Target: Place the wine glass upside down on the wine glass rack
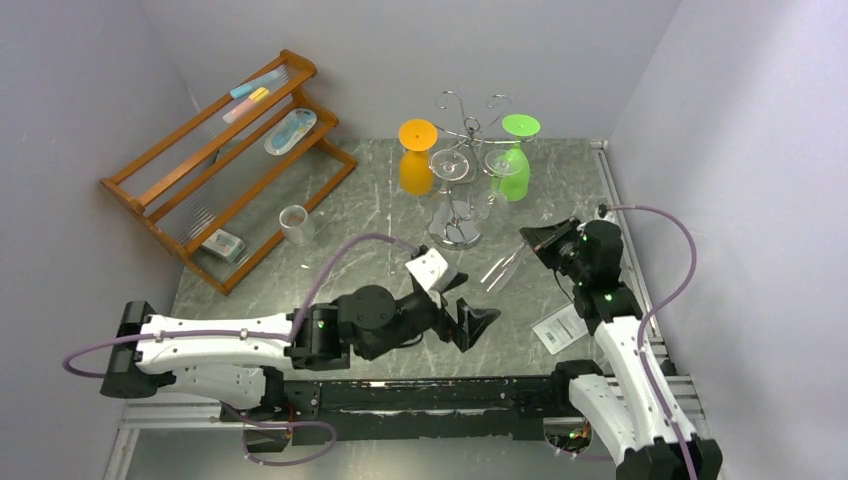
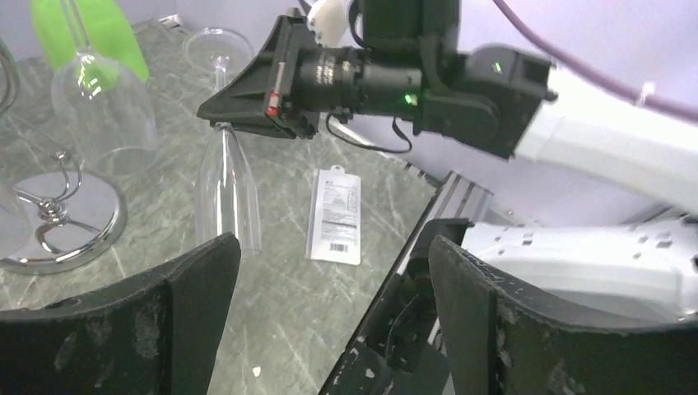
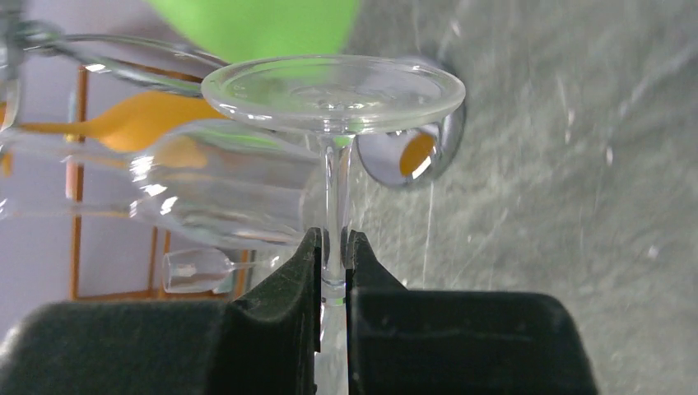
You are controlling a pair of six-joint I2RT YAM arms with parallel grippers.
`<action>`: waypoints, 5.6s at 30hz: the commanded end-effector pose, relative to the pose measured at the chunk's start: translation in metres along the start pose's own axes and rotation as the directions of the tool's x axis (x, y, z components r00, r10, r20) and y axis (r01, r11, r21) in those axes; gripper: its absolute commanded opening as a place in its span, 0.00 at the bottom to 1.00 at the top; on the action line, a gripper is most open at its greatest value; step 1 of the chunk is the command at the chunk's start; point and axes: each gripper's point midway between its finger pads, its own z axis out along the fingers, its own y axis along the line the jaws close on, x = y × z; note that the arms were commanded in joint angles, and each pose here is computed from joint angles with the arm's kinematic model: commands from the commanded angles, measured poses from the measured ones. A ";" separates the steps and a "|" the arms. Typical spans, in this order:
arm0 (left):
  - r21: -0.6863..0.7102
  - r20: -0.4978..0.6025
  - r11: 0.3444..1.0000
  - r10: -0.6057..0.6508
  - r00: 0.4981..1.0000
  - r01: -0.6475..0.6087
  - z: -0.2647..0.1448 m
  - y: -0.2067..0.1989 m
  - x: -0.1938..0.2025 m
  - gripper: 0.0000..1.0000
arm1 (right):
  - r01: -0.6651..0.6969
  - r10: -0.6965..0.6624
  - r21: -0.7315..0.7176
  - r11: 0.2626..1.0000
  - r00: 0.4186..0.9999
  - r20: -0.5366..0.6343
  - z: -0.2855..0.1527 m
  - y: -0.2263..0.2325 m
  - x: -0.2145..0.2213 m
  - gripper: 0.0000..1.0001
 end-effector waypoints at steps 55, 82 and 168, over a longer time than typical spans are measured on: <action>0.588 0.230 0.809 -0.163 0.959 -0.003 0.028 -0.026 -0.149 0.68 | 0.542 -0.568 -0.839 -0.037 0.680 0.464 -0.220 0.209 0.040 0.00; 0.633 0.284 0.774 -0.205 0.937 -0.022 0.050 -0.034 -0.153 0.43 | 0.534 -0.636 -0.841 -0.082 0.622 0.457 -0.210 0.197 0.050 0.00; 0.055 0.098 0.959 0.272 0.957 -0.278 0.014 0.095 -0.057 0.05 | -0.161 0.033 -0.582 0.797 0.974 -0.225 -0.158 0.196 -0.006 0.78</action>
